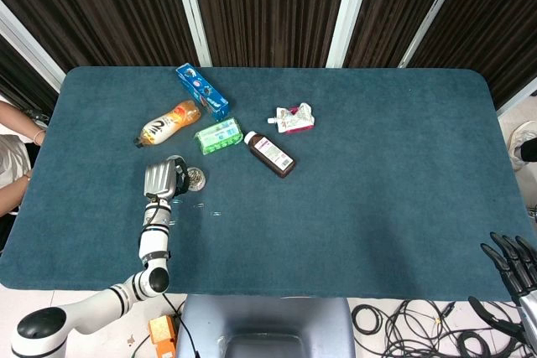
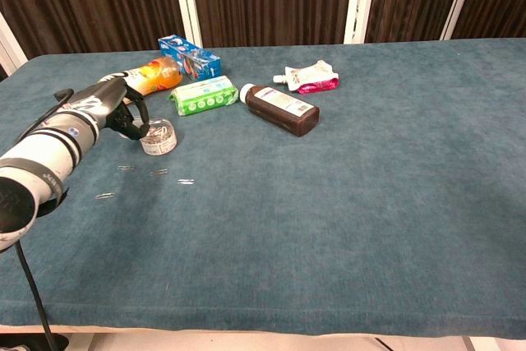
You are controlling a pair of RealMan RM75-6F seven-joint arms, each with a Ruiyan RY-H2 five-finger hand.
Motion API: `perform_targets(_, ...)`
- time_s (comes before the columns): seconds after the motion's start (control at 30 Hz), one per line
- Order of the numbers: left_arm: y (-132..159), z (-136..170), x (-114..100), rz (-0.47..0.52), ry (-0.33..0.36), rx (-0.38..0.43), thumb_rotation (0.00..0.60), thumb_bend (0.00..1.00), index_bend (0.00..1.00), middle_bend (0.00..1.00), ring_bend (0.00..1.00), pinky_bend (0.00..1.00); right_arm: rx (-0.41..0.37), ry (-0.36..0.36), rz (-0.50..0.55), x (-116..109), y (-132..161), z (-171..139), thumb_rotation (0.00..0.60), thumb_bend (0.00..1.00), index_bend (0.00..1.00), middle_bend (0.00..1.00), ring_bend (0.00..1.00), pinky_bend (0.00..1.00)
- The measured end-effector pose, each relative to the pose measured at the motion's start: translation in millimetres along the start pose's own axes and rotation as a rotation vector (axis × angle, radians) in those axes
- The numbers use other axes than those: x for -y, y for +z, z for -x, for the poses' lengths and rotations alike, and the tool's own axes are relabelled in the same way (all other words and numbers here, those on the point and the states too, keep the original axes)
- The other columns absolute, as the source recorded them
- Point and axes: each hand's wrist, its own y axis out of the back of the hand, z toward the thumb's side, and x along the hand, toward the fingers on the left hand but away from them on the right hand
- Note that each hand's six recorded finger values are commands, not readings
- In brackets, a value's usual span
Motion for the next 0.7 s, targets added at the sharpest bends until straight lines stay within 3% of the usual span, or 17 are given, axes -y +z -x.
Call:
perform_targets(0.2, 5.0, 1.6, 1.6, 0.009, -0.001, 0.011, 0.600, 0.40, 0.61, 1.00, 1.00, 1.00, -0.001, 0.006, -0.002, 1.3, 0.3, 0.8, 0.600, 0.18, 0.00, 0.00, 0.00, 0.00)
perform_targets(0.47, 6.9, 4.3, 5.8, -0.007, -0.025, 0.013, 0.600, 0.38, 0.43, 1.00, 1.00, 1.00, -0.002, 0.009, -0.003, 2.1, 0.9, 1.1, 0.600, 0.18, 0.00, 0.00, 0.00, 0.00)
perform_targets(0.7, 9.4, 11.1, 1.3, -0.006, -0.022, 0.025, 0.600, 0.36, 0.40, 1.00, 1.00, 1.00, -0.001, 0.010, -0.004, 1.9, 0.8, 1.0, 0.600, 0.18, 0.00, 0.00, 0.00, 0.00)
